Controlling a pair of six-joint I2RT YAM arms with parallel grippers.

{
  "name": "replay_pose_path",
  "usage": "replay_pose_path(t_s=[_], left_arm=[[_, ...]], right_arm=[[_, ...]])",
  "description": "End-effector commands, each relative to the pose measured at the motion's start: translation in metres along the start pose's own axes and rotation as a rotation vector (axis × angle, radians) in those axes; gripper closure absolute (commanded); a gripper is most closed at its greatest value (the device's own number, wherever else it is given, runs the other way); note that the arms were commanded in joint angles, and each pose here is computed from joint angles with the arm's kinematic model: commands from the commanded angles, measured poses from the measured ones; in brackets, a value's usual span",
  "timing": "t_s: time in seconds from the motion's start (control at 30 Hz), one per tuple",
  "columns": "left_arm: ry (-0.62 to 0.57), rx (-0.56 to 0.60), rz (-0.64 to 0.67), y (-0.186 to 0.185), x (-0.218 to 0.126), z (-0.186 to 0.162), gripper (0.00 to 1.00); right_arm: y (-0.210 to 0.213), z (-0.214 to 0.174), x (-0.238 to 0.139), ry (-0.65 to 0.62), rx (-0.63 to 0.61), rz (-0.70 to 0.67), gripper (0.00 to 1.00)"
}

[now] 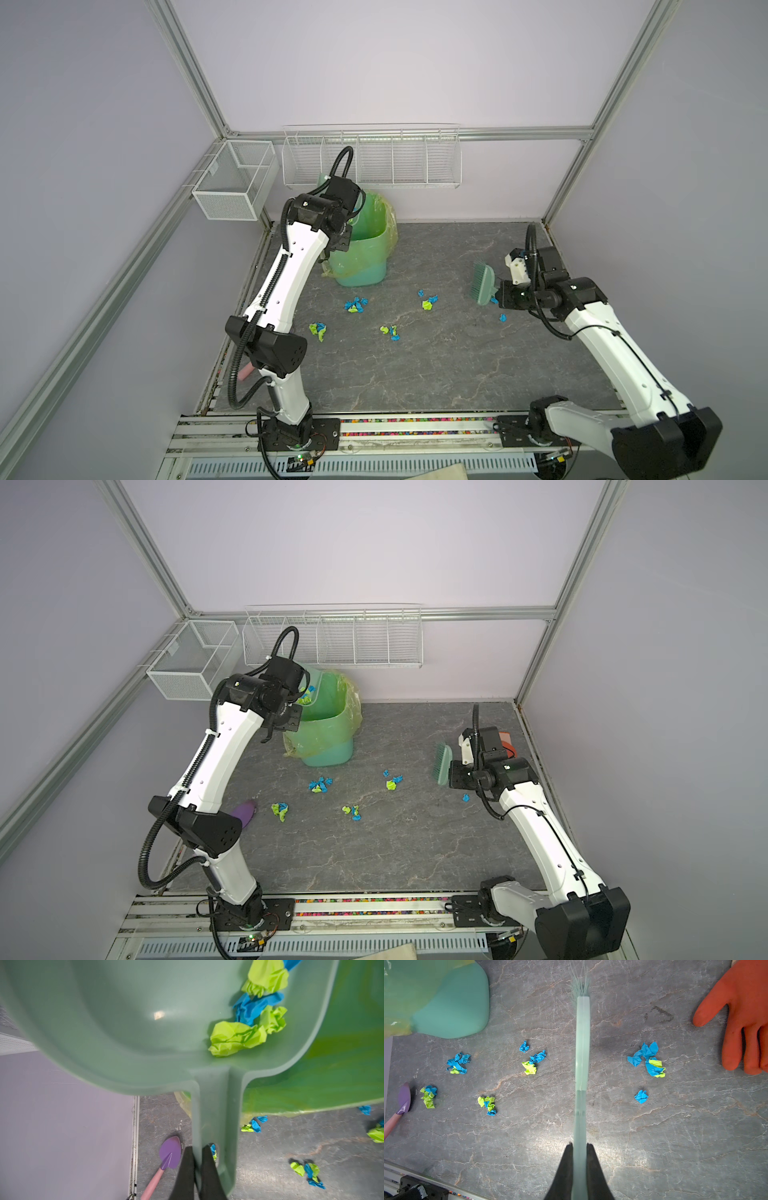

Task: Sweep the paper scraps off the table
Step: 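Tip the dustpan over the wastebasket with the left gripper to empty scraps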

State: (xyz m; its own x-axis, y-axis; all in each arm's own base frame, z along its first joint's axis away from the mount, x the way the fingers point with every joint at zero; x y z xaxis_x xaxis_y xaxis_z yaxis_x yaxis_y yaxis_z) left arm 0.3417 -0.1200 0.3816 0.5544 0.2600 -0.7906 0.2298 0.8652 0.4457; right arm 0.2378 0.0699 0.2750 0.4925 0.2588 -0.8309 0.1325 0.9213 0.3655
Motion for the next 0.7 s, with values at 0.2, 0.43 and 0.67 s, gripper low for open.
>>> replay_pose_path(t_s=[0.2, 0.43, 0.67], left_arm=[[0.071, 0.066, 0.154, 0.007, 0.009, -0.013, 1.0], [0.05, 0.122, 0.271, 0.007, 0.001, -0.017, 1.0], [0.024, 0.216, 0.409, -0.004, -0.008, -0.011, 1.0]], right_arm=[[-0.002, 0.001, 0.006, -0.003, -0.007, 0.009, 0.93], [-0.002, 0.0, 0.003, -0.005, -0.012, 0.009, 0.93], [-0.004, -0.005, -0.002, -0.013, -0.006, 0.015, 0.93]])
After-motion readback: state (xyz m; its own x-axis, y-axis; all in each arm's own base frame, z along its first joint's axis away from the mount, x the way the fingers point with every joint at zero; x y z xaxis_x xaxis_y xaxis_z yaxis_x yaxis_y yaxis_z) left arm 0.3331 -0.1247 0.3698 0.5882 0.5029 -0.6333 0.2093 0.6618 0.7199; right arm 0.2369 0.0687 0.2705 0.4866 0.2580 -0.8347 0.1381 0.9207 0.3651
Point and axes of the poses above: each gripper's point midway between its finger pads, its own x axis out along the fingers, its own y axis along the line the jaws close on, z = x × y, the point moved 9 cm from there along -x, back along the fingers, and after that the axes turned 13 degrees about x, right-handed, at the moved point
